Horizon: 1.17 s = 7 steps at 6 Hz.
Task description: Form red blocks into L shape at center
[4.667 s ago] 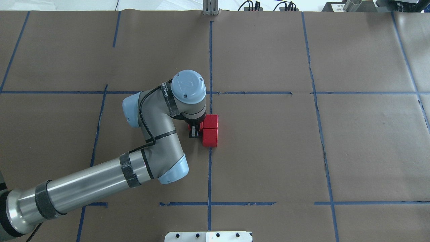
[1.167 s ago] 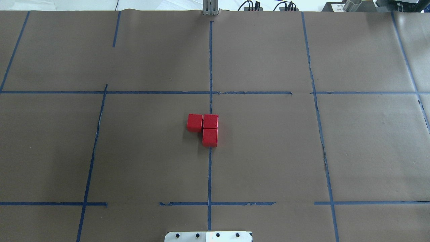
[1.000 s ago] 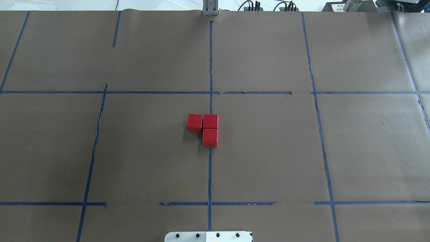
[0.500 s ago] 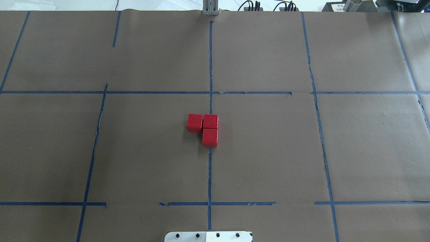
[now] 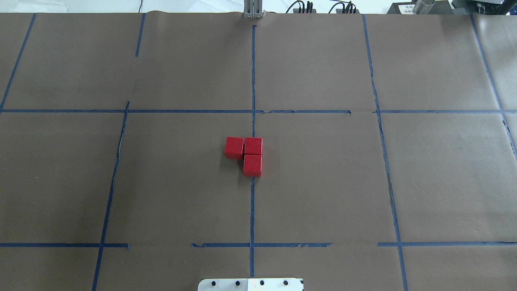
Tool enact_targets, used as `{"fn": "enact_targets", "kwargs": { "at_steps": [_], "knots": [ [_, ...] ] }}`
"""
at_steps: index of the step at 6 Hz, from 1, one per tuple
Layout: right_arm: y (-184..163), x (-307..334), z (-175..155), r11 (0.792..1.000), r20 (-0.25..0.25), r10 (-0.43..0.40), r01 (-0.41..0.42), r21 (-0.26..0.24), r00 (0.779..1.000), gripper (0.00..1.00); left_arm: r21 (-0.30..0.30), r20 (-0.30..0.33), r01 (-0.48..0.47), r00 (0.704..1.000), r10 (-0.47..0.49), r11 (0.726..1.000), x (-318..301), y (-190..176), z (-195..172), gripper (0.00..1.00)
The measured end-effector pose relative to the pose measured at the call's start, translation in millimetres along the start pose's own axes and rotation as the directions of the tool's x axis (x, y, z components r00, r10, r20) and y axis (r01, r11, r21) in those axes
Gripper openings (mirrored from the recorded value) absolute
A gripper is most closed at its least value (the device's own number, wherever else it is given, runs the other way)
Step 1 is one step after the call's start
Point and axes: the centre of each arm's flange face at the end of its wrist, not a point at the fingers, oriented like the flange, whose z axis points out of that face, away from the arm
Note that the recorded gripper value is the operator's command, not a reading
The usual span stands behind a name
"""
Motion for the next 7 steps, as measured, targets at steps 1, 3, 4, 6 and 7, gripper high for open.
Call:
{"fn": "enact_targets", "kwargs": {
  "at_steps": [1,3,4,6,7],
  "knots": [
    [-0.1,-0.2,0.1,1.0,0.001,0.0,0.0,0.0,1.0,1.0,0.002,0.004,-0.002,1.0,0.002,1.0,-1.3,-1.1,2.4,1.0],
    [-0.8,-0.8,-0.2,1.0,0.001,-0.002,0.002,0.001,1.0,1.0,-0.001,0.007,-0.005,1.0,0.005,1.0,-0.6,0.0,4.2,1.0],
    [-1.0,-1.0,-0.5,1.0,0.001,-0.001,0.001,0.001,1.0,1.0,-0.006,0.005,-0.003,1.0,0.003,1.0,-1.8,2.9,6.3,1.0],
    [-0.5,-1.2,-0.7,1.0,0.005,-0.001,0.001,0.003,1.0,1.0,-0.009,0.006,-0.006,1.0,0.006,1.0,-2.9,4.6,8.2,1.0],
    [-0.5,-1.4,-0.5,1.0,0.007,-0.001,0.001,0.003,1.0,1.0,-0.009,0.007,-0.006,1.0,0.006,1.0,-2.8,4.3,8.2,1.0]
  ]
}}
